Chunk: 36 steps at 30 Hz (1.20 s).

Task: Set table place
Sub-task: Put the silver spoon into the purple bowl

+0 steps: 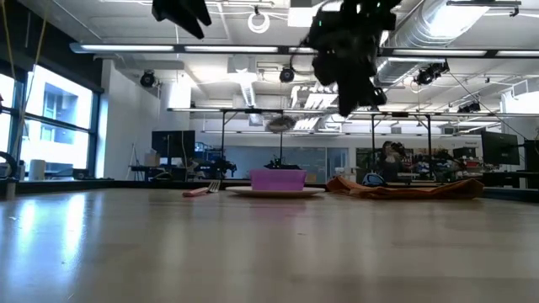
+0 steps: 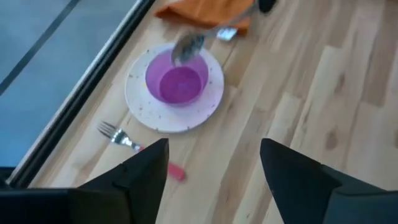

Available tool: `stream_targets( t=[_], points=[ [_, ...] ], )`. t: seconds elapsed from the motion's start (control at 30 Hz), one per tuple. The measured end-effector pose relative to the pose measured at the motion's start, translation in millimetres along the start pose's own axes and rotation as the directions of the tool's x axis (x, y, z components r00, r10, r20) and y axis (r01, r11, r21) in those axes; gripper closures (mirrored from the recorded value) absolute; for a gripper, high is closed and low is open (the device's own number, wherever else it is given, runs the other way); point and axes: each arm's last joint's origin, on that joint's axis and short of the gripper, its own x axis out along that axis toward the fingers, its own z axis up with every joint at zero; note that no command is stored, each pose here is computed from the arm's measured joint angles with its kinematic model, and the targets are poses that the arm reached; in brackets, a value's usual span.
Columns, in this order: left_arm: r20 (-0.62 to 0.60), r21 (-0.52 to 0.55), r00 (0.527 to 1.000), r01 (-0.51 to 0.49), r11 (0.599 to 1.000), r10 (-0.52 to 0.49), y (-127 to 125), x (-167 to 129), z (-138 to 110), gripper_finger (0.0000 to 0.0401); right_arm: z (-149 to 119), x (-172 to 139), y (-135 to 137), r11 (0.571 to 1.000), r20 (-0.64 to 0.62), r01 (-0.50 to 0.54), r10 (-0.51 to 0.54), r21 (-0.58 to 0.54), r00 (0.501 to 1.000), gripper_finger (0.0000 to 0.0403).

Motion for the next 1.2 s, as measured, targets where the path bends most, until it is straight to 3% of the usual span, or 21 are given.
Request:
stream_targets(
  t=[0.23, 0.43, 0.57, 0.73, 1.0, 1.2],
  points=[
    [-0.055, -0.028, 0.998, 0.011, 1.0, -0.012, 11, 22, -9, 0.0175, 26, 28, -42, 0.995, -0.212, 0.084, -0.071, 0.052, 0.975, 0.0403],
    [-0.054, -0.021, 0.999, 0.006, 1.0, -0.007, 18, 24, -8, 0.0173, 73, 37, -37, 0.998, -0.159, 0.058, -0.061, -0.02, 0.985, 0.0403],
    [-0.048, -0.024, 0.999, 0.012, 1.0, -0.013, 22, 20, -7, 0.0173, 94, 45, -35, 0.997, -0.222, 0.067, -0.071, -0.026, 0.973, 0.0403],
    [-0.045, -0.014, 0.999, 0.018, 1.0, -0.018, 23, 19, -8, 0.0175, 100, 52, -33, 0.995, -0.371, 0.089, -0.103, -0.055, 0.923, 0.0403],
    [-0.043, 0.0, 0.998, 0.036, 0.999, -0.036, 22, 19, -7, 0.0174, 109, 29, -23, 0.991, -0.283, 0.112, -0.127, -0.069, 0.951, 0.0403],
    [-0.043, 0.003, 0.998, 0.045, 0.999, -0.045, 21, 19, -7, 0.0174, 105, 36, -25, 0.991, -0.314, 0.121, -0.134, -0.059, 0.94, 0.0403]
  ],
)
